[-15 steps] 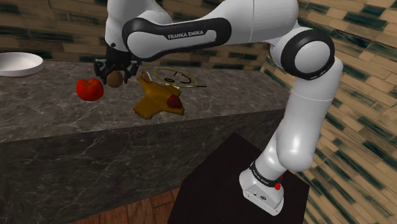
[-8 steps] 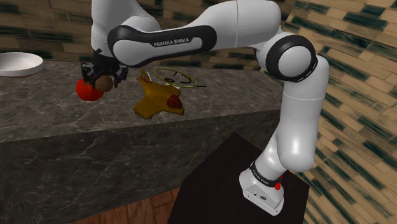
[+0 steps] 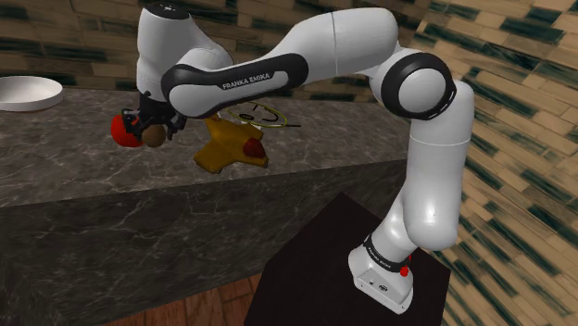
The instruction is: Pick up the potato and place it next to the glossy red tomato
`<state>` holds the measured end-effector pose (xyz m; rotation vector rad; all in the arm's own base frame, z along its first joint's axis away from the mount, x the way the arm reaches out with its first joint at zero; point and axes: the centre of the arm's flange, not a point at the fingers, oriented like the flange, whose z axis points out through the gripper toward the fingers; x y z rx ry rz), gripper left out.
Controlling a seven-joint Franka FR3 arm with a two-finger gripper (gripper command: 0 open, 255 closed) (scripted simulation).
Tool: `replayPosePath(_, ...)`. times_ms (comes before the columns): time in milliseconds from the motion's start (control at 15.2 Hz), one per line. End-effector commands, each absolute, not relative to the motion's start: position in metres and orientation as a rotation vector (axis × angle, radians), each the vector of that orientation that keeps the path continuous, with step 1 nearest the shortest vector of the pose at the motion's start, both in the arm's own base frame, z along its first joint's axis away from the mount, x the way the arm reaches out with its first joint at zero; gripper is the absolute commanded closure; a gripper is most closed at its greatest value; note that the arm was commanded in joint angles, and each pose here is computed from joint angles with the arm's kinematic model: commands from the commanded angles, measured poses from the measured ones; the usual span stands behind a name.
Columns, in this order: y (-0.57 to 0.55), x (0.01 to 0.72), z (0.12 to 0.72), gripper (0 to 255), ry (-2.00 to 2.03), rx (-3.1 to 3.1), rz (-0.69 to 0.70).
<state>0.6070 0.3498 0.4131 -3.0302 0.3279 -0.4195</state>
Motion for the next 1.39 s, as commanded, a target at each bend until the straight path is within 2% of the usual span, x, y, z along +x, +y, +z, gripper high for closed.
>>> replayPosePath(0, 0.351, 0.607, 0.403, 255, 0.328, -3.030, -0.420)
replayPosePath(924, 0.351, 0.607, 0.328, 255, 0.328, -3.030, -0.420)
replayPosePath(1320, 0.351, 0.607, 0.328, 255, 0.328, -3.030, -0.420)
